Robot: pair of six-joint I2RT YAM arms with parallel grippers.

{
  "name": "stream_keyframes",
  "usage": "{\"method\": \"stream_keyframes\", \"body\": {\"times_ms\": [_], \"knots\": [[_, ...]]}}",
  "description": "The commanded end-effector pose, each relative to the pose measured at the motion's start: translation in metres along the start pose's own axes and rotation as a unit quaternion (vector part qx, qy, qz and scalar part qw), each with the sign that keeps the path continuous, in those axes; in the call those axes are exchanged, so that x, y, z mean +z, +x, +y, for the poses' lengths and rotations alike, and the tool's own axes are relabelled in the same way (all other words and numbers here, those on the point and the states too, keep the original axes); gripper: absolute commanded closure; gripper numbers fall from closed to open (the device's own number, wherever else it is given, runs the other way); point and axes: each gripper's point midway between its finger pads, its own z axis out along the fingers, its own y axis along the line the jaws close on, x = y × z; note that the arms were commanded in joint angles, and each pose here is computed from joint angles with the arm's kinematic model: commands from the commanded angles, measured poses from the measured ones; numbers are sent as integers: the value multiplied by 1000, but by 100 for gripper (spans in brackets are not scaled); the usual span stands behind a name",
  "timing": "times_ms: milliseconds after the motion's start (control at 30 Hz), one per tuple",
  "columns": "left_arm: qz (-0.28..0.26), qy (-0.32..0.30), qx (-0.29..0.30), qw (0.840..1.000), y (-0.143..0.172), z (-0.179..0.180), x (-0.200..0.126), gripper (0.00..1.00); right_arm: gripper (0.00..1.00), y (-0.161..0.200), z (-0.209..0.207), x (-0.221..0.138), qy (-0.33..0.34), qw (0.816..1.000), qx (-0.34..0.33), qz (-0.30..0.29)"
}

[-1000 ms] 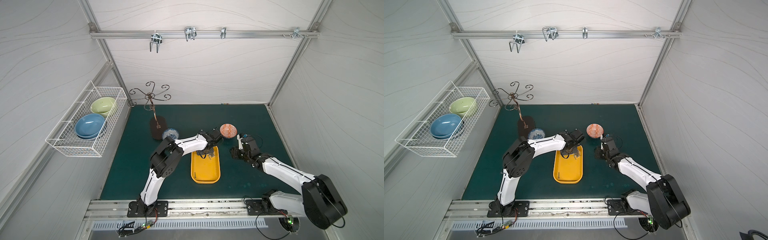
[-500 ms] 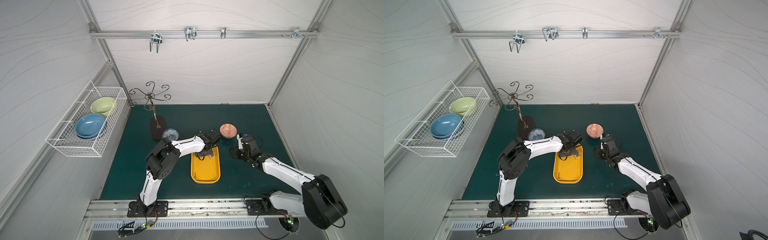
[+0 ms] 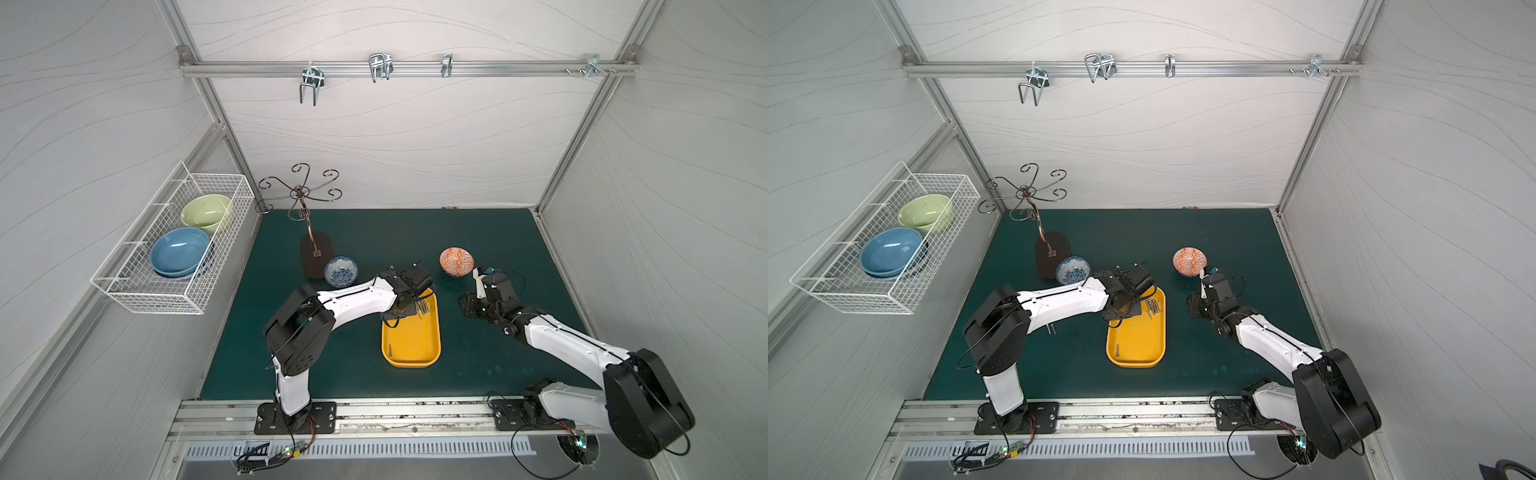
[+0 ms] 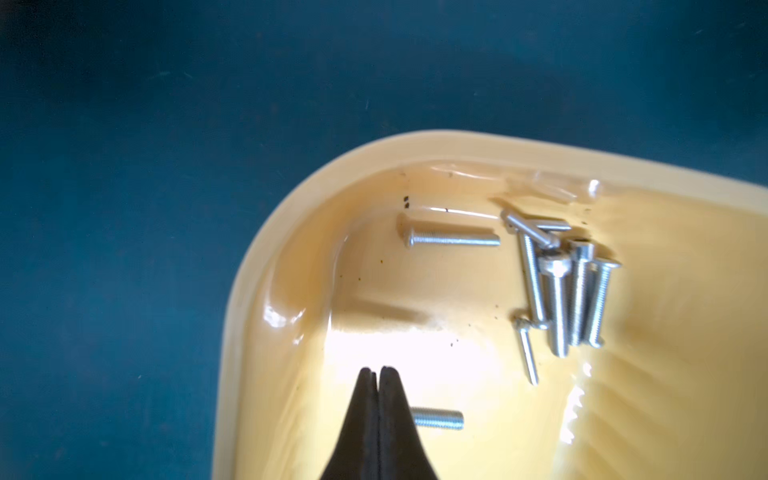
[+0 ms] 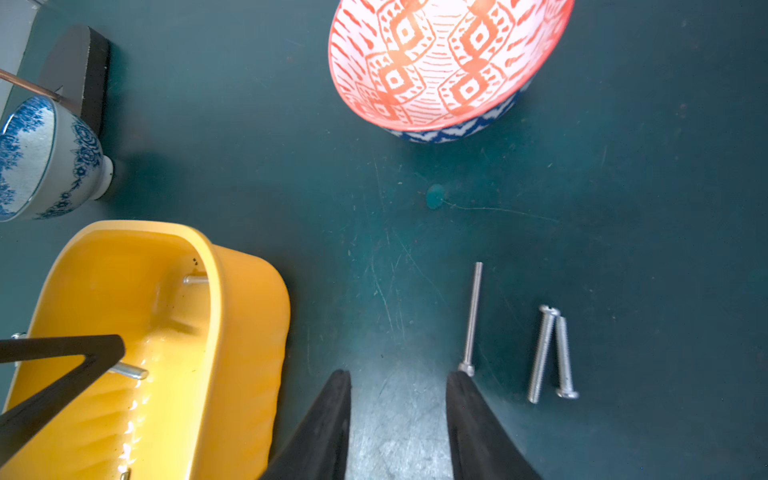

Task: Take out the screws from the storage box
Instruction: Pick up the screw from the storage box, then place the screw at the center of the board.

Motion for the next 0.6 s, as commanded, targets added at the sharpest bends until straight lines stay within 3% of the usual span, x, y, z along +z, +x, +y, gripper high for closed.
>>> {"method": "stream_keyframes", "body": {"times_ms": [0,233,567], "knots": [[-20,8,6,1000,-7,0,-14,100,58,-2,7,-3,-16,1000,-13,-9],[-53,12,-3,999,-16,14,-40,100,57,-1,25,-4,-38,997,-59,-10],[-97,25,-35,994,-16,58,-70,100,55,-9,42,-15,-18,993,-113,-29]]}}
